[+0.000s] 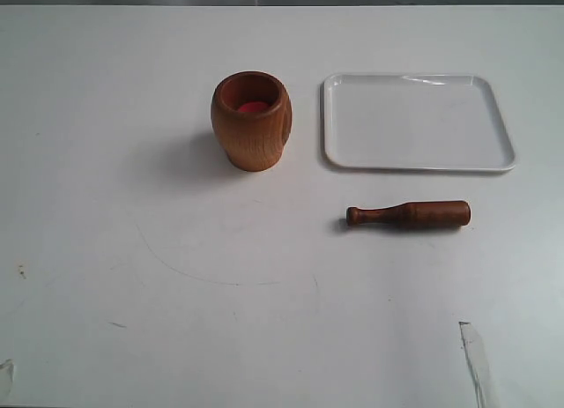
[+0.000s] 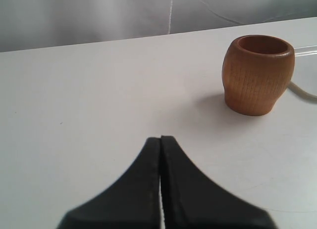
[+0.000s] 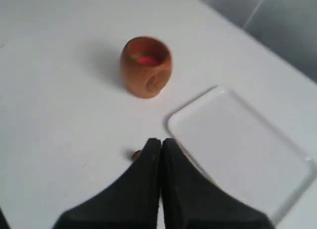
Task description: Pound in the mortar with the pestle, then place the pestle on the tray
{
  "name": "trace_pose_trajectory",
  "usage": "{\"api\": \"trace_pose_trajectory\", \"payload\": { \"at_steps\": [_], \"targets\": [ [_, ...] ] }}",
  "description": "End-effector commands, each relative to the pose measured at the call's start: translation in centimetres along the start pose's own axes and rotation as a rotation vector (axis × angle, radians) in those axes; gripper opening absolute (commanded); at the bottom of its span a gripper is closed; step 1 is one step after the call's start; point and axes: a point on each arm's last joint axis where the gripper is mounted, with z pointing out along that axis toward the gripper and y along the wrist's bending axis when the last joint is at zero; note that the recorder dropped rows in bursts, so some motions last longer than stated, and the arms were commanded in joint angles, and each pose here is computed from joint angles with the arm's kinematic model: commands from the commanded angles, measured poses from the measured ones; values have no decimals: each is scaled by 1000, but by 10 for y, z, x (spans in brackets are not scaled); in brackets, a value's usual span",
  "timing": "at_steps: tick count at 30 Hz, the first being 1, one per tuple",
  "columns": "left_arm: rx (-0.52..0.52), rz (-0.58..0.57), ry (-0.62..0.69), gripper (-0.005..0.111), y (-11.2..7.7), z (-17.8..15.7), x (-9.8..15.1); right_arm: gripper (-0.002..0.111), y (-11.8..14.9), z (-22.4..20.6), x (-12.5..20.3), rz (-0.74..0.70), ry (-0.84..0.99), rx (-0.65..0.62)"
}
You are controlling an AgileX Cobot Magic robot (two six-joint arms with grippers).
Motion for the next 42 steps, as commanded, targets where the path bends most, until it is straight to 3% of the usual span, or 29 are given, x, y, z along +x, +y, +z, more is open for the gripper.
{"api": "trace_pose_trajectory", "payload": {
  "at_steps": [1,7,16,25,30,34,40,42],
  "targets": [
    [8,-12,-7,0,-1,0,0,0,-22,29,4,25,101,-130],
    [8,-12,-7,0,-1,0,0,0,-46,77,17,16,251,-187],
    [8,-12,-7,0,-1,0,0,0,-33,170,38,-302,720,-170],
    [8,-12,-7,0,-1,0,0,0,-20,250,41,-415,778,-237],
    [8,-12,-7,0,-1,0,0,0,-21,271,45,-421,804,-263],
    [8,-12,-7,0,-1,0,0,11,-17,277,52,-435,829,-334],
    [8,-12,-7,0,-1,0,0,46,-9,280,49,-443,754,-423],
    [8,-12,-7,0,-1,0,0,51,-10,284,48,-448,724,-394]
  ]
}}
